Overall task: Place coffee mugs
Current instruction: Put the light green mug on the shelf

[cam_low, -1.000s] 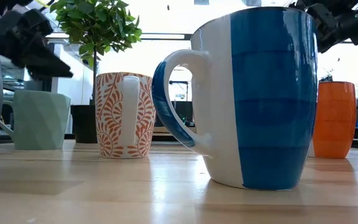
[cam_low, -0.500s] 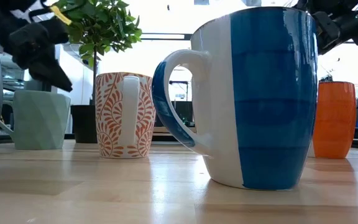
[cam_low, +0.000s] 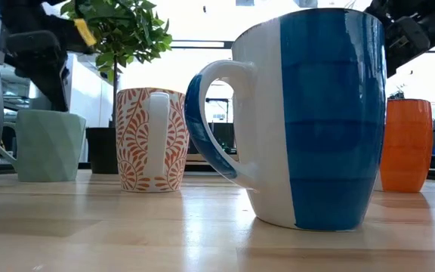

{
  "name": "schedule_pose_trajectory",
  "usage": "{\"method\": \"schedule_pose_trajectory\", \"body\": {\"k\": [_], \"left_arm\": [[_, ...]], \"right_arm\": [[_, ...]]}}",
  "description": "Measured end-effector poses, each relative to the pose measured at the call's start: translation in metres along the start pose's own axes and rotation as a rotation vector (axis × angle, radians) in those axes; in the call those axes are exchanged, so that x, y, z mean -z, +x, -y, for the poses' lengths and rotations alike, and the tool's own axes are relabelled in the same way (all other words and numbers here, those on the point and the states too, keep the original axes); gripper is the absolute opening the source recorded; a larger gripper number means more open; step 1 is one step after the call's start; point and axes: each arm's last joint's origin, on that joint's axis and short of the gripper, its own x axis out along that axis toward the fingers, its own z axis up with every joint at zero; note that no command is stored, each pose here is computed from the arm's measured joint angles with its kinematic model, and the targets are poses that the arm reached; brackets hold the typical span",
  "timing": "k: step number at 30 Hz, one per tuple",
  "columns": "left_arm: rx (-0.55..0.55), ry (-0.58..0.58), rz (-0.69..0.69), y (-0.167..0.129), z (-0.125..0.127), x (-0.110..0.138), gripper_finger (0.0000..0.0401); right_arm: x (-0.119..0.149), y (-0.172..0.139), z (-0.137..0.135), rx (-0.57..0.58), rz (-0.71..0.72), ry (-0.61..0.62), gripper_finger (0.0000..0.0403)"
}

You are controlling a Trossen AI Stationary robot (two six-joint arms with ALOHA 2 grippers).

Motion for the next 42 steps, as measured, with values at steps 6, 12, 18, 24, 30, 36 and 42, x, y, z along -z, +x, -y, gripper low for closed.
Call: {"method": "schedule_pose_trajectory", "body": {"k": [6,12,18,24,30,36,42], "left_arm": [[-0.027,-0.001,-0.032,0.006,0.003,-0.002,0.0159],[0.069,-0.031,-0.039,0.008,0.009,-0.005,0.0159],[0.163,-0.046,-0.038,0.002,0.013,-0.011,0.0159],[0.22,-0.066,-0.087,0.003,0.02,-0.009,0.0159],[0.214,-0.023,-0.136,0.012,0.035,-0.007,0.0159],[0.15,0.01,-0.171,0.025,0.045,-0.009,0.0159],[0.08,0.024,-0.171,0.036,0.049,-0.011,0.0159]], "right_arm": [[0.001,-0.008,-0.001,0.001,0.013,0.006,0.0066],[0.002,-0.011,-0.002,0.001,0.009,0.006,0.0066],[0.003,-0.011,-0.002,0.002,0.006,0.014,0.0066],[0.003,-0.011,-0.002,0.003,-0.001,0.044,0.0066],[0.003,-0.011,-0.002,0.008,-0.001,0.042,0.0066],[0.003,-0.011,-0.002,0.008,-0.002,0.038,0.0066],[0.003,-0.011,-0.002,0.009,-0.002,0.035,0.0066]]}}
